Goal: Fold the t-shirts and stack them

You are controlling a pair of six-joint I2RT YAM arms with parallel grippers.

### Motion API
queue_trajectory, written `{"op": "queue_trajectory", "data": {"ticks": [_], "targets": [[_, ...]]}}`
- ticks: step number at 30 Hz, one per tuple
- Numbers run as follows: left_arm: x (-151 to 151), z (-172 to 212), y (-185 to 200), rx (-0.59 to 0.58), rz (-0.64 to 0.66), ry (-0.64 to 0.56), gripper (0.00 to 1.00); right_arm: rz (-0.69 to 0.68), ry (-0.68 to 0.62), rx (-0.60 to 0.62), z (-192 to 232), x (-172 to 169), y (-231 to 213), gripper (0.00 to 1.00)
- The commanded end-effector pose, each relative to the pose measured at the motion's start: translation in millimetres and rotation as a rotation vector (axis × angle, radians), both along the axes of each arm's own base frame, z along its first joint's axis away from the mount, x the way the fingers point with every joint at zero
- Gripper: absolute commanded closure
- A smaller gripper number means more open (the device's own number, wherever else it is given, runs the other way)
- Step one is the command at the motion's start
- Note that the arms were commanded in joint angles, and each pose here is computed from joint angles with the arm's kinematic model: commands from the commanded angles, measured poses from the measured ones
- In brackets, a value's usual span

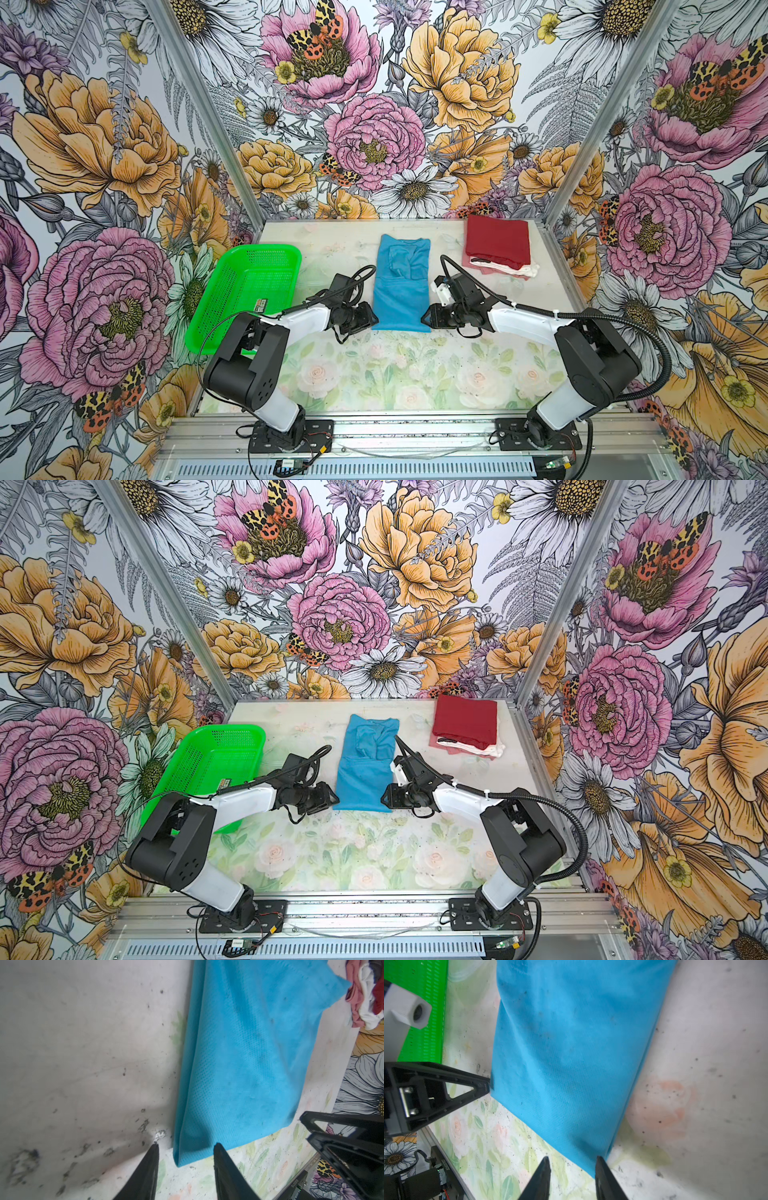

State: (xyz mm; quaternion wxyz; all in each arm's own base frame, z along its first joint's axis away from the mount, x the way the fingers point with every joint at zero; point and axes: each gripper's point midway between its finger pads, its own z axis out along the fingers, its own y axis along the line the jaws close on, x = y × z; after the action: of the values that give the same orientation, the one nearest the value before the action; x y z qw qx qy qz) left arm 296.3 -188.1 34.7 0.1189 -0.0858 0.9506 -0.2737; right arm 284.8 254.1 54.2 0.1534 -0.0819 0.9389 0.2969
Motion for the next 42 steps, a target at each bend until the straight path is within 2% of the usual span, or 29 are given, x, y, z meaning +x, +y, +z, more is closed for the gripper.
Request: {"op": "queue_trajectory", "data": {"ticks": [1,4,7,13,16,18,21,23,30,34,36,38,39,42], "targets": [[2.3,-4.3,-3.6,-0.01,-0.011,-0.021,0.56,-0.011,-0.02,-0.017,-3.3,-3.5,-2.0,0.65],[1.3,-8.6,-4.4,-0.012,-0.016,-0.011,0.65,-0.006,-0.001,-0.025,-11.7,-9.4,-2.0,0.7],[0.1,-10.0,-2.6,-0.005,-0.013,-0.011,0.69,-0.006,-0.002,-0.039,-15.3,-14.5,-4.4,0.7],[-2.2,-15.7,-1.8,0.003,-0.017,0.003,0.87,-0.015,0.006,-0.065,-24.2,-17.6,-10.3,0.7],[-3.4,-16.4,-3.3,-0.002,-0.023,0.009,0.89,-0.021,0.001,-0.086,-28.8,-14.7,-12.2,0.69],[-5.6,-17.2,-3.1,0.001,-0.026,0.01,0.87,-0.028,-0.002,-0.098,-30.7,-12.3,-13.1,0.66],[-8.9,-18.8,-1.3,0.002,-0.022,0.018,0.66,-0.039,-0.017,-0.116,-30.7,-9.7,-16.4,0.66],[-11.0,-18.7,-2.0,-0.001,-0.025,0.02,0.58,-0.05,-0.037,-0.127,-27.7,-9.0,-20.5,0.65],[-21.8,-22.7,-2.1,0.009,-0.029,0.036,0.56,-0.012,-0.016,-0.116,-32.8,-10.3,-12.2,0.62],[-23.3,-27.4,-4.2,0.014,-0.04,0.047,0.57,0.01,-0.01,-0.102,-35.3,-7.8,-3.1,0.66],[-23.9,-26.6,-7.5,0.012,-0.049,0.046,0.61,0.02,-0.003,-0.096,-35.9,-8.7,1.0,0.8],[-25.8,-24.2,-9.4,0.008,-0.052,0.042,0.72,0.024,-0.004,-0.094,-35.0,-11.6,1.9,0.91],[-26.9,-22.9,-9.5,0.007,-0.052,0.039,0.79,0.023,-0.009,-0.093,-33.5,-12.8,1.2,0.94],[-30.9,-17.7,-4.8,0.015,-0.043,0.028,0.97,0.016,-0.008,-0.088,-30.2,-21.7,-3.7,0.96]]}}
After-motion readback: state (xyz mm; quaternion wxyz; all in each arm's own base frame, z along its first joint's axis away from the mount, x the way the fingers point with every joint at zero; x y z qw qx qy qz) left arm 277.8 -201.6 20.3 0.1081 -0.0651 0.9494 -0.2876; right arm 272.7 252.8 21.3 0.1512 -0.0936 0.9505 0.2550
